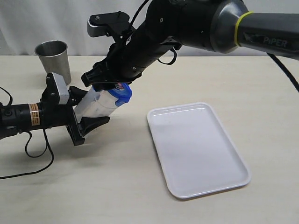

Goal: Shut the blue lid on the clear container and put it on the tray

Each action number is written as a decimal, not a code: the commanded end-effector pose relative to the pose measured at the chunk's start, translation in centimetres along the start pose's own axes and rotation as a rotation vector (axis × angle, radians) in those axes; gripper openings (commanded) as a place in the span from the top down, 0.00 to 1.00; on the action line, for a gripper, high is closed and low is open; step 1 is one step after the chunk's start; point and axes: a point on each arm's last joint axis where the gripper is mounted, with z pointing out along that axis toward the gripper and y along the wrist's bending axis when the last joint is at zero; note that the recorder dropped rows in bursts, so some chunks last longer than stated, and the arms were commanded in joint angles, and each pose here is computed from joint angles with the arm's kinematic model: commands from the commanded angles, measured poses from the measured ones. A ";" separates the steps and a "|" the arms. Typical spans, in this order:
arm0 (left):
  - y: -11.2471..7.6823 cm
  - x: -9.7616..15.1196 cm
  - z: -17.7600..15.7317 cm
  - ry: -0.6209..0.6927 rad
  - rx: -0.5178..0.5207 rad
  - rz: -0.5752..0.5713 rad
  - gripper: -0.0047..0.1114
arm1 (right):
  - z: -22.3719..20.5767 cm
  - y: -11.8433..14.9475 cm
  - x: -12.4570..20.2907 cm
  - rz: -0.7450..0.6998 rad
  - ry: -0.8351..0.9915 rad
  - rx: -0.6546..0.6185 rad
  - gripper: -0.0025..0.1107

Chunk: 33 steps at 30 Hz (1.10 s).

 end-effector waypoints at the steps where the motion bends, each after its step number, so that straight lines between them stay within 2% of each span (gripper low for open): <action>1: -0.1 -0.5 -0.1 -0.046 0.004 0.002 0.96 | 1.3 -0.5 0.6 -0.041 0.037 0.013 0.63; 4: -0.1 -0.5 -0.1 -0.046 0.004 0.002 0.96 | 1.9 -0.3 1.1 -0.076 0.075 0.000 0.73; 5: -0.1 -0.5 -0.1 -0.046 0.004 0.002 0.96 | 2.0 -0.1 1.2 -0.085 0.084 -0.003 0.73; 11: -0.1 -0.5 -0.1 -0.046 0.004 0.002 0.96 | 3.2 1.2 2.0 -0.185 0.136 0.005 0.73; 18: -0.1 -0.5 -0.1 -0.046 0.004 0.002 0.96 | 4.9 2.5 3.1 -0.277 0.195 0.160 0.73; 28: -0.2 -0.5 -0.1 -0.044 0.013 0.006 0.96 | 5.1 2.6 3.2 -0.313 0.201 0.166 0.73; 31: -0.2 -0.5 -0.1 -0.044 0.013 0.006 0.96 | 3.8 2.9 2.2 -0.428 0.190 0.145 0.73; 33: -0.2 -0.5 -0.1 -0.044 0.017 0.075 0.96 | 2.2 3.4 1.7 -0.560 0.192 0.109 0.73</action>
